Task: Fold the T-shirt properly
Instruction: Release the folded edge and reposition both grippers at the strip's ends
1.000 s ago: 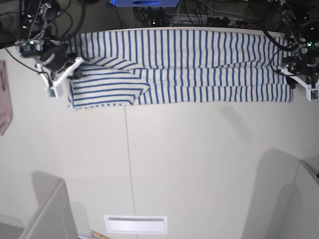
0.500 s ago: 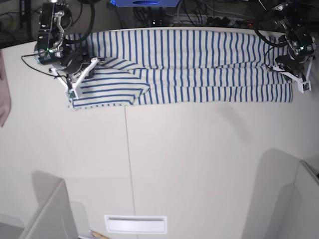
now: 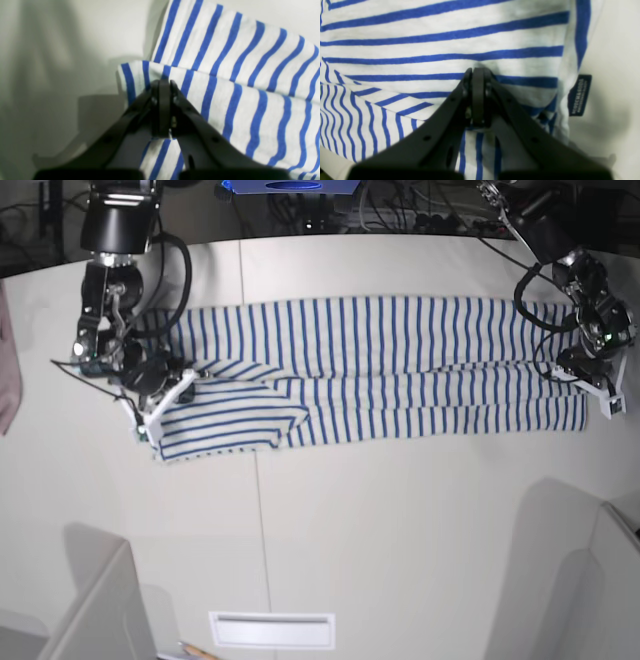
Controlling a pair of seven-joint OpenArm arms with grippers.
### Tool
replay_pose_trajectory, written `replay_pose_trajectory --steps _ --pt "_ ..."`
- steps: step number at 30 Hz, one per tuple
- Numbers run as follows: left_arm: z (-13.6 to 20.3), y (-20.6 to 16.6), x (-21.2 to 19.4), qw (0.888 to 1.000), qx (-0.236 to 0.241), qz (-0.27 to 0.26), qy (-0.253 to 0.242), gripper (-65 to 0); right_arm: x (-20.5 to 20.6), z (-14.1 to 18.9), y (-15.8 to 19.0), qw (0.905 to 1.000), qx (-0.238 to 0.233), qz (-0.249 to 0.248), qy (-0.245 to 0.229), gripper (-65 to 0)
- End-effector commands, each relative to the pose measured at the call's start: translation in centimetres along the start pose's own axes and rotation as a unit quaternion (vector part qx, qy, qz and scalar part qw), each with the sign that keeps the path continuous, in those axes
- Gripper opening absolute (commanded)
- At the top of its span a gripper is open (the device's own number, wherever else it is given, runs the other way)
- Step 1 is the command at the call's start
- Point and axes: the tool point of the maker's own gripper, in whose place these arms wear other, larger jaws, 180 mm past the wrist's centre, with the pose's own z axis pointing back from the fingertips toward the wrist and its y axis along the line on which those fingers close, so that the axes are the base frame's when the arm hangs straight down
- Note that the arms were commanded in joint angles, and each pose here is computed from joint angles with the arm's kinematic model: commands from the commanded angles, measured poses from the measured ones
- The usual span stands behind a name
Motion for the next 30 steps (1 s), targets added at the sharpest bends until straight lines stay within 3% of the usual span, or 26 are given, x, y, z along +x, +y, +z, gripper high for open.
replay_pose_trajectory --steps 1,7,11,16,22,26,28,30 --pt "0.1 0.6 1.2 1.000 0.010 -0.003 -0.005 -65.0 0.5 0.1 -1.3 0.9996 -0.026 0.005 0.007 -65.0" --pt "0.5 -0.5 6.1 0.999 0.003 0.007 -0.050 -65.0 4.5 0.6 -0.9 0.9993 -0.024 0.013 -0.026 -65.0" --pt "2.3 0.5 8.8 0.996 0.019 -0.009 -0.089 -65.0 6.3 2.9 0.4 0.9975 -0.025 0.038 -0.053 -65.0" --pt "6.0 1.5 10.4 0.995 0.026 -0.021 -0.098 -65.0 7.6 6.4 2.2 0.9929 -0.030 0.072 -0.090 -65.0" --pt "9.0 1.1 8.9 0.992 -0.030 -0.041 -0.114 -65.0 3.8 7.3 3.4 0.9927 -0.025 0.075 -0.091 -65.0" --pt "9.6 2.3 6.9 0.992 -0.065 -0.001 -0.106 -65.0 0.5 7.6 4.1 0.9924 -0.017 0.073 -0.097 -65.0" --pt "9.7 4.1 6.2 0.992 -0.060 0.035 -0.105 -51.5 -1.3 7.6 4.6 0.9936 -0.010 0.063 -0.093 -65.0" --pt "9.2 5.7 5.4 0.992 -0.053 0.067 -0.096 -30.6 -3.1 7.5 4.6 0.9948 -0.008 0.055 -0.085 -65.0"
